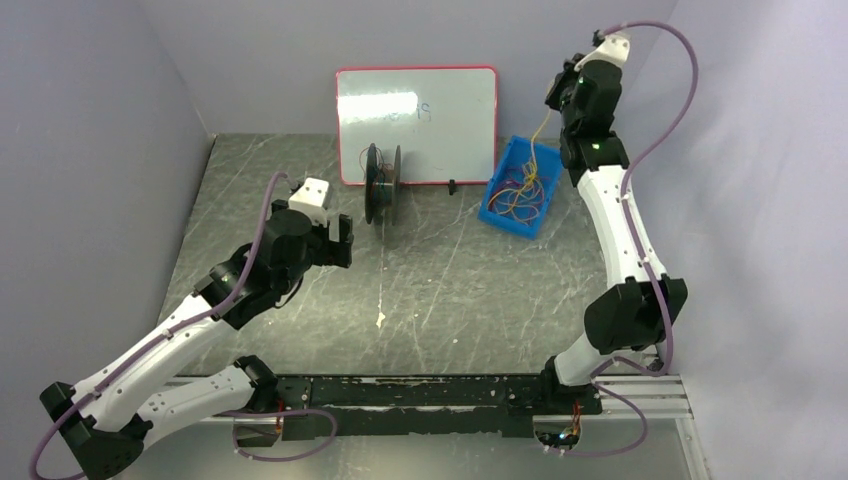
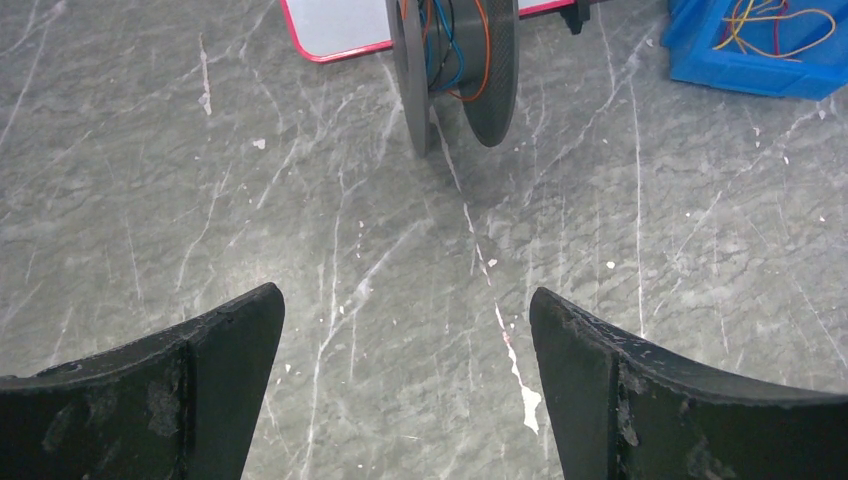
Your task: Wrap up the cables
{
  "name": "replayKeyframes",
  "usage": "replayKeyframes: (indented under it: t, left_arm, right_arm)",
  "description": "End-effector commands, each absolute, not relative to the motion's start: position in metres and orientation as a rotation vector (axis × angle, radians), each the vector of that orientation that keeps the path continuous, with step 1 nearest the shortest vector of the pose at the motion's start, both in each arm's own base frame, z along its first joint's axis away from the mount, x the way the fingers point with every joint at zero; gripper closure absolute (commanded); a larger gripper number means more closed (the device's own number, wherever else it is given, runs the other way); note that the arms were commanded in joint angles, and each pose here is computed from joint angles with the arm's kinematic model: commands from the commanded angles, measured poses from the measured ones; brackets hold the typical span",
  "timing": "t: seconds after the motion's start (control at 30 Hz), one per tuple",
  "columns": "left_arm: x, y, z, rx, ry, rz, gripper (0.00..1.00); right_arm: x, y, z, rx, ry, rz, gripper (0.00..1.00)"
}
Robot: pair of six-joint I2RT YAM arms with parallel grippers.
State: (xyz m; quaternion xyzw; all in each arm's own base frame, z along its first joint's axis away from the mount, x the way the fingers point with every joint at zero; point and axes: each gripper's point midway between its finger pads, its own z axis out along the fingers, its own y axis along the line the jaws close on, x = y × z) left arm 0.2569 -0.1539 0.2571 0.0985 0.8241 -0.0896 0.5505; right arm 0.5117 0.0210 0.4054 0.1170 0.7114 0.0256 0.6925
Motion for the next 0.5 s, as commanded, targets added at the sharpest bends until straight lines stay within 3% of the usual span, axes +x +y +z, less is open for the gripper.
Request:
replayKeyframes:
  t: [0.0, 0.47]
  left_arm:
    - [0.257, -0.160, 0.259, 0.260, 1.941, -0.236, 0.03]
    - [0.258, -0.216, 0.271, 0.424, 1.941, -0.459, 0.02]
  right_arm:
    - [0.498, 0.020, 0.465, 0.270, 1.464, 0.082, 1.00]
    - [0.468, 0.023, 0.562, 0.238, 1.286, 0.138, 1.00]
